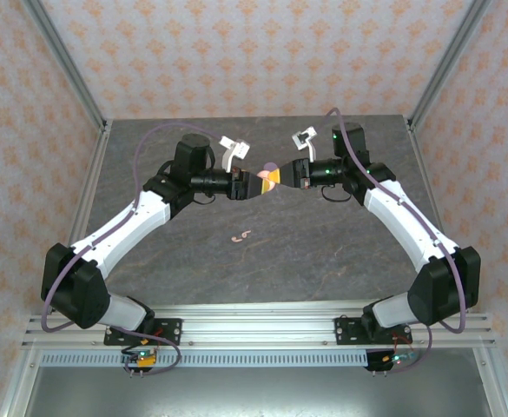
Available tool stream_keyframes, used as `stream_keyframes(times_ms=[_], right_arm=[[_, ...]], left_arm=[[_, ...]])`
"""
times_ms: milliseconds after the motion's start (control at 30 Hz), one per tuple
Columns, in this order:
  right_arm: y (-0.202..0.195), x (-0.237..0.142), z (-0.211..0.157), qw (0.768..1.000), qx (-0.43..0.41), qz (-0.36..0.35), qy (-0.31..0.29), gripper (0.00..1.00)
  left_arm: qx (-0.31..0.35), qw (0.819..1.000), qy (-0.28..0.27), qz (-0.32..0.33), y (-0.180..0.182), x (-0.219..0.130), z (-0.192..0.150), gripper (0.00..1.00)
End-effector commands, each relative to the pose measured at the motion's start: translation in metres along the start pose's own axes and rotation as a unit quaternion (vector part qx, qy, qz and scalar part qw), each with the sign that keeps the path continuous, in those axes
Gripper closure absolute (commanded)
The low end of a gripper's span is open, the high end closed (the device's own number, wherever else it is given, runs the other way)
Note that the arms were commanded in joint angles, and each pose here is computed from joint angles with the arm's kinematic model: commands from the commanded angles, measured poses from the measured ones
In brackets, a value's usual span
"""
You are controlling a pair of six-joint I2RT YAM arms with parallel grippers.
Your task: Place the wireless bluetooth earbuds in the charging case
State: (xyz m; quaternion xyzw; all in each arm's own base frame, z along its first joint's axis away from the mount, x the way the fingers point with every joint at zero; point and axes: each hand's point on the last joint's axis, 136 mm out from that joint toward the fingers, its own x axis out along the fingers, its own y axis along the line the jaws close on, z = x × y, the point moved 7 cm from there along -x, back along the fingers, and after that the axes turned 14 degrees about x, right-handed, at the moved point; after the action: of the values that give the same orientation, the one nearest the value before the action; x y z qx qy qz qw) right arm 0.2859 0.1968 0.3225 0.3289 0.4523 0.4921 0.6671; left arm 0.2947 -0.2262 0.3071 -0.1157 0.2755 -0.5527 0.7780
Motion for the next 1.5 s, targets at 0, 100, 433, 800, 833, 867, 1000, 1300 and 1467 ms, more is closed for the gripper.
stream_keyframes(times_ms=[0,100,433,800,833,867,1000,1300,1467], right_arm=[[0.017,-0.004,0.005,1.000,-0.026,0.014,-0.006,0.83],[0.016,-0.003,0.005,1.000,-0.025,0.014,-0.006,0.83],[0.012,-0.002,0.003,1.000,-0.021,0.008,0.000,0.82],[0.003,-0.010,-0.001,0.997,-0.019,-0.072,-0.028,0.51],[0.003,-0.012,-0.001,0.996,-0.020,-0.083,-0.033,0.48],[0.003,-0.014,-0.002,0.995,-0.020,-0.091,-0.035,0.47],[0.005,-0.018,-0.006,0.994,-0.020,-0.101,-0.034,0.45],[0.007,-0.018,-0.015,0.992,-0.022,-0.124,-0.025,0.43],[0.011,-0.012,-0.019,0.992,-0.033,-0.119,-0.009,0.43]], left_arm=[[0.017,1.000,-0.007,-0.016,-0.007,0.003,0.007,0.53],[0.017,1.000,-0.007,-0.018,-0.008,0.005,0.007,0.56],[0.018,1.000,-0.009,-0.015,-0.008,0.006,0.008,0.77],[0.044,0.999,0.003,0.028,-0.001,0.004,0.003,0.86],[0.053,0.998,-0.002,0.036,0.000,0.003,0.002,0.86],[0.062,0.997,-0.008,0.036,0.000,0.003,0.002,0.86],[0.114,0.992,-0.038,0.039,0.000,0.001,0.000,0.87],[0.247,0.967,-0.041,0.040,-0.012,0.003,-0.012,0.91],[0.250,0.967,-0.034,0.038,-0.011,0.006,-0.014,0.91]])
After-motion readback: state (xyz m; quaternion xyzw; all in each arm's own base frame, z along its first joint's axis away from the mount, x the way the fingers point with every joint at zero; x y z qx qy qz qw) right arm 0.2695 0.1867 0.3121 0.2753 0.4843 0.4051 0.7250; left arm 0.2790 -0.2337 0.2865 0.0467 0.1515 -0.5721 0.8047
